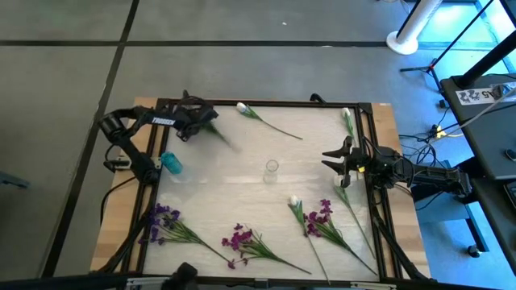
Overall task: Sort flowers into vase by color
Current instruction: Put the top purple flowers into the blue flower vase
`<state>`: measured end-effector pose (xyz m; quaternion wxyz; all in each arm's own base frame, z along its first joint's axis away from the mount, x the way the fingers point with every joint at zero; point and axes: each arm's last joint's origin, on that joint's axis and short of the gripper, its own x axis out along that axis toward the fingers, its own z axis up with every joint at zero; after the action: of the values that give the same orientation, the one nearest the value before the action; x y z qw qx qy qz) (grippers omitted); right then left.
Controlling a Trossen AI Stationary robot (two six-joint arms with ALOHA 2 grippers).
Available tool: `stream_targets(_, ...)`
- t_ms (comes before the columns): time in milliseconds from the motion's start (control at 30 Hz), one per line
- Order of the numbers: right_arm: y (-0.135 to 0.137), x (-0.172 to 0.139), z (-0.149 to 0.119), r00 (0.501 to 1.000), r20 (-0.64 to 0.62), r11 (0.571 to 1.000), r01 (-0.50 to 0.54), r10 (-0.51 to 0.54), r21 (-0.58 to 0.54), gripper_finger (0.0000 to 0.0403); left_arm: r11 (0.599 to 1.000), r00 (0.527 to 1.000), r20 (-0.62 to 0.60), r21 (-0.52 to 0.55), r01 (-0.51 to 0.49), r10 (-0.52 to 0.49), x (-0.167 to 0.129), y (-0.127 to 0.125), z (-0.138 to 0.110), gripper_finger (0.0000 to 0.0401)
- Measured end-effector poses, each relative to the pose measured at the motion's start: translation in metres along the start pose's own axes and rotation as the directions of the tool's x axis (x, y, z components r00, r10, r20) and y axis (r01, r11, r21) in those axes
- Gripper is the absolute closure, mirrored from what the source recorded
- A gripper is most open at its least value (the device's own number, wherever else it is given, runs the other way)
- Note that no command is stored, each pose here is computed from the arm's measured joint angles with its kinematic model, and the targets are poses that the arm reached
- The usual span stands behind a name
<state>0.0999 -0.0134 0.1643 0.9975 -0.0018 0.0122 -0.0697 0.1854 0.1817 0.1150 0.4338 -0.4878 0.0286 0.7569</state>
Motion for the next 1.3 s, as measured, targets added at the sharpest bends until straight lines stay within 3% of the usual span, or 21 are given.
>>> stream_targets(133,0.0,0.0,0.0,1.0,0.0,1.0,0.0,0.0,0.0,0.0269,0.982,0.992,-0.035,0.141,0.125,-0.121,-0.024,-0.008,-0.007,0.039)
stream_targets(267,0.0,0.0,0.0,1.0,-0.001,1.0,0.0,0.0,0.0,0.0269,0.926,0.971,-0.06,0.293,0.239,-0.232,-0.051,-0.012,-0.011,0.0398)
stream_targets(333,0.0,0.0,0.0,1.0,0.0,1.0,0.0,0.0,0.0,0.0269,0.875,0.952,-0.106,0.375,0.305,-0.286,-0.064,-0.013,-0.015,0.0398)
stream_targets(500,0.0,0.0,0.0,1.0,-0.001,1.0,0.0,0.0,0.0,0.0269,0.694,0.905,-0.227,0.583,0.423,-0.361,-0.091,-0.008,-0.037,0.0388)
stream_targets(733,0.0,0.0,0.0,1.0,-0.001,1.0,0.0,0.0,0.0,0.0269,0.559,0.875,-0.303,0.679,0.476,-0.377,-0.109,0.003,-0.064,0.0322)
stream_targets(1000,0.0,0.0,0.0,1.0,0.0,1.0,0.0,0.0,0.0,0.0269,0.485,0.858,-0.352,0.714,0.505,-0.375,-0.128,0.02,-0.083,0.0234)
stream_targets(1300,0.0,0.0,0.0,1.0,-0.001,1.0,0.0,0.0,0.0,0.0269,0.564,0.901,-0.316,0.703,0.433,-0.297,-0.118,0.031,-0.093,0.0219)
